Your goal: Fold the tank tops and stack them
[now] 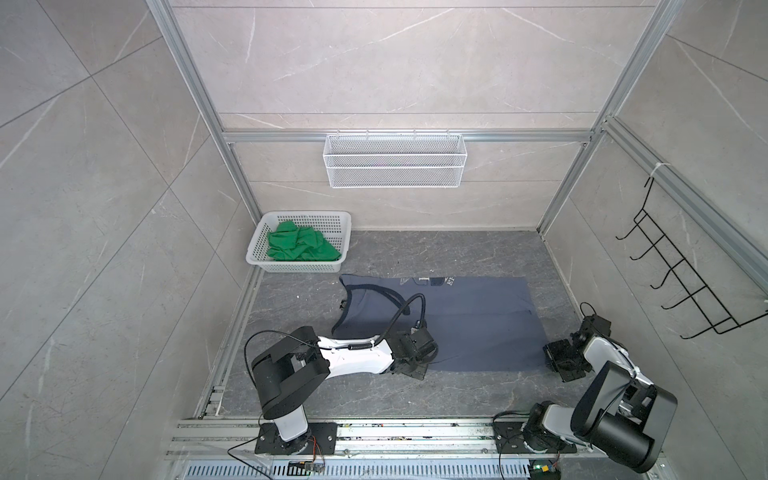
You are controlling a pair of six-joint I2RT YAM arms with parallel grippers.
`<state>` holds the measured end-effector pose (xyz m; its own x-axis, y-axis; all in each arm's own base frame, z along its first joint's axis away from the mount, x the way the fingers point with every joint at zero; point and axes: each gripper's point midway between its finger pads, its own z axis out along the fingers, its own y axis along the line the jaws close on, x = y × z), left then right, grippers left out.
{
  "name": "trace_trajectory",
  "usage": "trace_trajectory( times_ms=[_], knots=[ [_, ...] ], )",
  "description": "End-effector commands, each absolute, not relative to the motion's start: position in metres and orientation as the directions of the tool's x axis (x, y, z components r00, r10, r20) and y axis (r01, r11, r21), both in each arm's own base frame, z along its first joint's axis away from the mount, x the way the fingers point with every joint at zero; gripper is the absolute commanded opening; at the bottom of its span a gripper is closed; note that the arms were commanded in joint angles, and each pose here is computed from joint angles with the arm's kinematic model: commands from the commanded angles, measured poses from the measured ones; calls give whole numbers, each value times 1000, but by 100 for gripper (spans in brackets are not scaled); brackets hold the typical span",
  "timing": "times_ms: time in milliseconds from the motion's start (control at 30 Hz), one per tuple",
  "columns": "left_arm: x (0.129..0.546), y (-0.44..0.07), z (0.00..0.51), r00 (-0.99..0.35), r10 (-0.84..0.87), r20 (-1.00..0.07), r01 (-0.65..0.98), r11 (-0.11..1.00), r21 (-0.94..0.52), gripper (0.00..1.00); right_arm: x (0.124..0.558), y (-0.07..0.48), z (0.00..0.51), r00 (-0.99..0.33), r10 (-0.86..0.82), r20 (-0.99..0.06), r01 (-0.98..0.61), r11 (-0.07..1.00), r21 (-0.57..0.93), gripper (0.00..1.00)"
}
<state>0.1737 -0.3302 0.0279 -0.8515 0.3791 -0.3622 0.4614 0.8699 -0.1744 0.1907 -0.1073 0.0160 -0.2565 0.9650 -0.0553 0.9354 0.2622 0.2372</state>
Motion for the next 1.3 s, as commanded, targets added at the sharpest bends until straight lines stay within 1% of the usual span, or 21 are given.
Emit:
trace_trajectory(
  times_ms=[0, 100, 233, 400, 600, 767, 1000, 1100, 1267],
  knots=[
    [177, -341, 64, -836, 362, -412, 475, 853, -215, 14, 199, -109, 33, -279, 956, -93, 915, 293, 278, 0],
    [179, -342, 79, -834, 350, -427, 471, 855, -218, 14, 205, -114, 51, -286, 948, -136, 899, 315, 305, 0],
    [193, -339, 97, -833, 328, -446, 442, 879, -178, 14, 220, -119, 73, -293, 939, -179, 870, 339, 358, 0],
    [218, -338, 108, -845, 288, -450, 397, 902, -167, 16, 252, -121, 95, -322, 928, -187, 821, 372, 434, 0],
    [256, -338, 114, -860, 231, -456, 345, 920, -185, 17, 293, -110, 111, -358, 911, -205, 775, 412, 479, 0],
    [284, -337, 116, -870, 189, -456, 305, 932, -196, 18, 332, -99, 118, -392, 882, -264, 753, 472, 459, 0],
    [321, -339, 111, -878, 162, -450, 275, 941, -197, 18, 371, -119, 119, -353, 889, -291, 763, 453, 461, 0],
    [334, -338, 108, -882, 143, -448, 255, 946, -199, 19, 382, -122, 117, -347, 893, -287, 761, 447, 469, 0],
    [351, -336, 100, -892, 126, -433, 231, 952, -199, 23, 402, -121, 110, -358, 893, -274, 744, 450, 494, 0]
  ],
)
